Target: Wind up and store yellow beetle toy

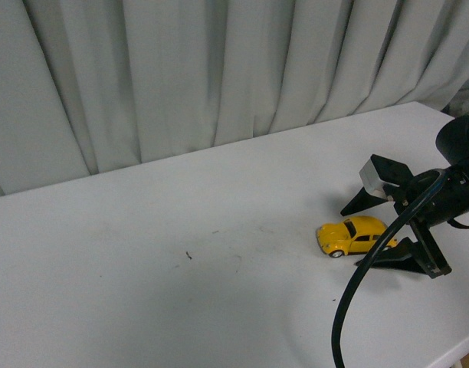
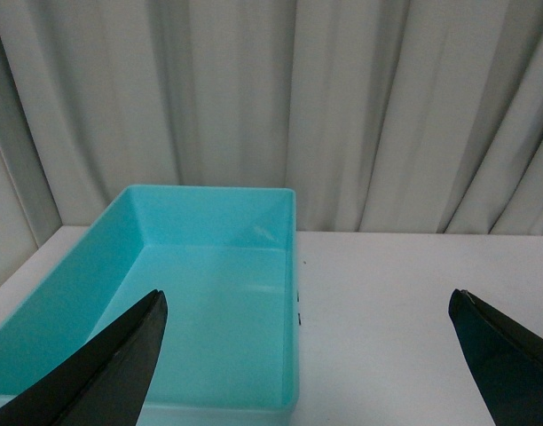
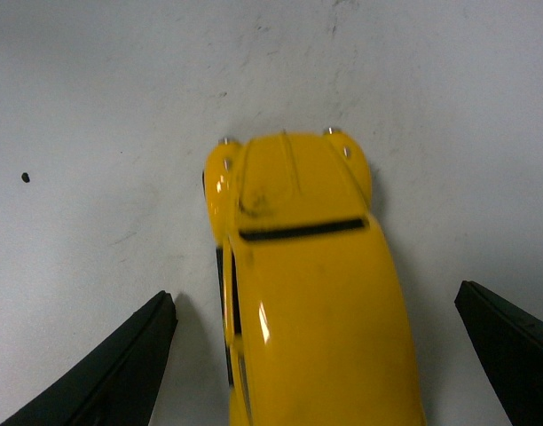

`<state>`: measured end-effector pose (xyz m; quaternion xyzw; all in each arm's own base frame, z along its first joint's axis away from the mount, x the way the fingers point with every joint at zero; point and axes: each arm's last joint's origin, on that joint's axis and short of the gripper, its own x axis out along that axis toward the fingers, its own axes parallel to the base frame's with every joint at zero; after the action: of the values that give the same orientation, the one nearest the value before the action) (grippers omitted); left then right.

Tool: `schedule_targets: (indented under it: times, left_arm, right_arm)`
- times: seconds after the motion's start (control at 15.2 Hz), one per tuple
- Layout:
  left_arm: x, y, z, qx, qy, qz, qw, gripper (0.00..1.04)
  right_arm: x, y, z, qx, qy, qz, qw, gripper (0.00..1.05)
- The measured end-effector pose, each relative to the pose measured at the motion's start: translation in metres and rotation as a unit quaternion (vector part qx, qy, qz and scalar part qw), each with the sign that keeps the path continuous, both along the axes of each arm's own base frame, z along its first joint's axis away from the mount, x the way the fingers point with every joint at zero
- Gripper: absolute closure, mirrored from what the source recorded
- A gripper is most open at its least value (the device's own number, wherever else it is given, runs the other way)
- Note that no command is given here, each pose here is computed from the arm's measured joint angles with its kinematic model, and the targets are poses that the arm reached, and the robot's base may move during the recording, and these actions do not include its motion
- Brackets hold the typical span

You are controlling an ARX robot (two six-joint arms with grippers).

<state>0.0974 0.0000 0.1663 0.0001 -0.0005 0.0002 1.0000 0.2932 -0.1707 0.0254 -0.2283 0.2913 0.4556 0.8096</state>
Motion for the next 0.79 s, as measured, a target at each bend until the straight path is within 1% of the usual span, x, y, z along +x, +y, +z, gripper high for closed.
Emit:
schedule_targets:
  times: [0.07, 0.53, 0.79]
  left_arm:
    - [0.0000, 0.0000, 0.0000, 0.000, 0.000, 0.000, 1.000, 0.07]
    - [0.0000, 0.0000, 0.0000, 0.000, 0.000, 0.000, 1.000, 0.07]
    - [0.0000, 0.0000, 0.0000, 0.000, 0.000, 0.000, 1.000, 0.07]
  right_arm:
    - [0.0001, 0.0003, -0.0001, 0.001, 0.001, -0.001, 1.000, 0.07]
    - [0.0020, -0.0004, -0.0001, -0.002, -0.003, -0.007, 1.000, 0.07]
    - [0.0094, 0.0058, -0.0003, 0.005, -0.039, -0.015, 0.999, 0.07]
